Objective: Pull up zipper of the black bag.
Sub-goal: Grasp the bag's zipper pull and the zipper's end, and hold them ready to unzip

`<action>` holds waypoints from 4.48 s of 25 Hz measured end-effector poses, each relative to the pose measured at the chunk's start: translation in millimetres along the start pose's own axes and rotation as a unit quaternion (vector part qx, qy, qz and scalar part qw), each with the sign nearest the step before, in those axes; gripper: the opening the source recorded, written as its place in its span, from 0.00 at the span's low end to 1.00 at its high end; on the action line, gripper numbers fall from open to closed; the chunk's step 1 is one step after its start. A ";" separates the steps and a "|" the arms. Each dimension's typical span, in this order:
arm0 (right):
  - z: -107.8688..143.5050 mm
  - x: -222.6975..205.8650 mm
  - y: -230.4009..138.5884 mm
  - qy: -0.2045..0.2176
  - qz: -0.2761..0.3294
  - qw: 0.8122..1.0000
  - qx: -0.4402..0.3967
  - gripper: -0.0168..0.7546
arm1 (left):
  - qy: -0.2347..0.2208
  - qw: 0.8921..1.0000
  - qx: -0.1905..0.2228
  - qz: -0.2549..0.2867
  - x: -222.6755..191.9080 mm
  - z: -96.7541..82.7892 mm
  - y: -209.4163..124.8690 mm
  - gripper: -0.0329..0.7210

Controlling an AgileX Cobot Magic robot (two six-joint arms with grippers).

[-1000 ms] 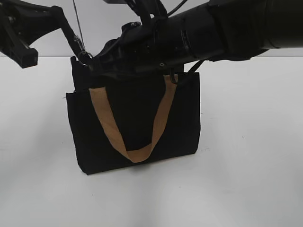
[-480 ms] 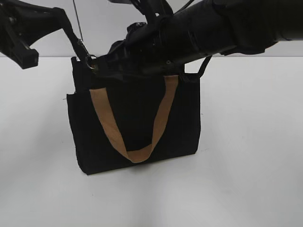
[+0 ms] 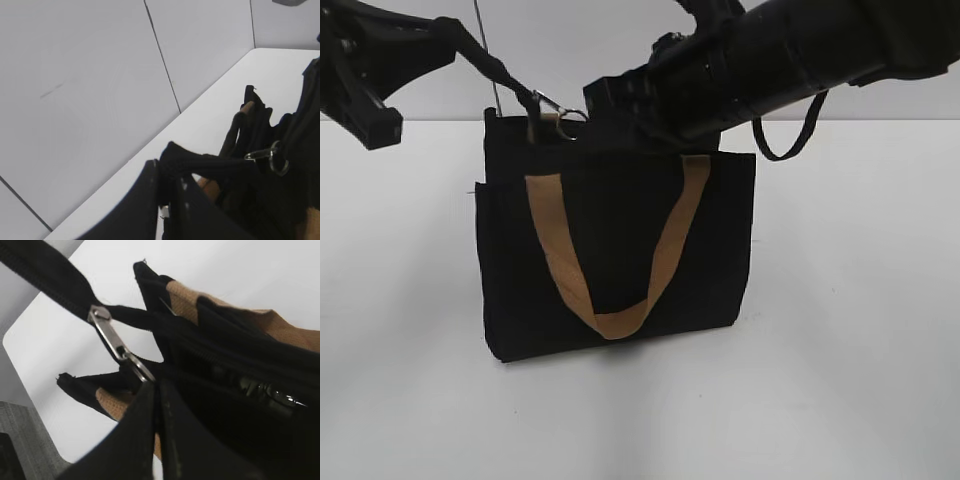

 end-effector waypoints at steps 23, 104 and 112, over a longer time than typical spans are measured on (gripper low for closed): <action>-15.5 20.0 2.3 -0.012 0.015 0.998 -0.053 0.02 | 0.025 0.999 -0.018 0.013 10.8 7.2 4.0 0.07; 22.1 -48.6 -22.1 0.010 0.022 0.995 -0.093 0.12 | 0.003 1.000 0.011 -0.006 -0.1 0.8 1.1 0.07; 25.3 -38.3 -17.4 0.004 0.017 0.998 -0.054 0.02 | 0.003 1.000 0.011 -0.006 -0.1 0.8 1.1 0.07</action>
Point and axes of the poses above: a point on each arm's last joint axis where the gripper is mounted, x pointing back along that axis away from the gripper, z along the wrist's bending axis when the last joint is at zero, y = z × x, the point moved 7 cm from there along -x, pointing out along that axis toward the gripper, and after that the axes turned 7 degrees about -x, right-handed, at the moved point
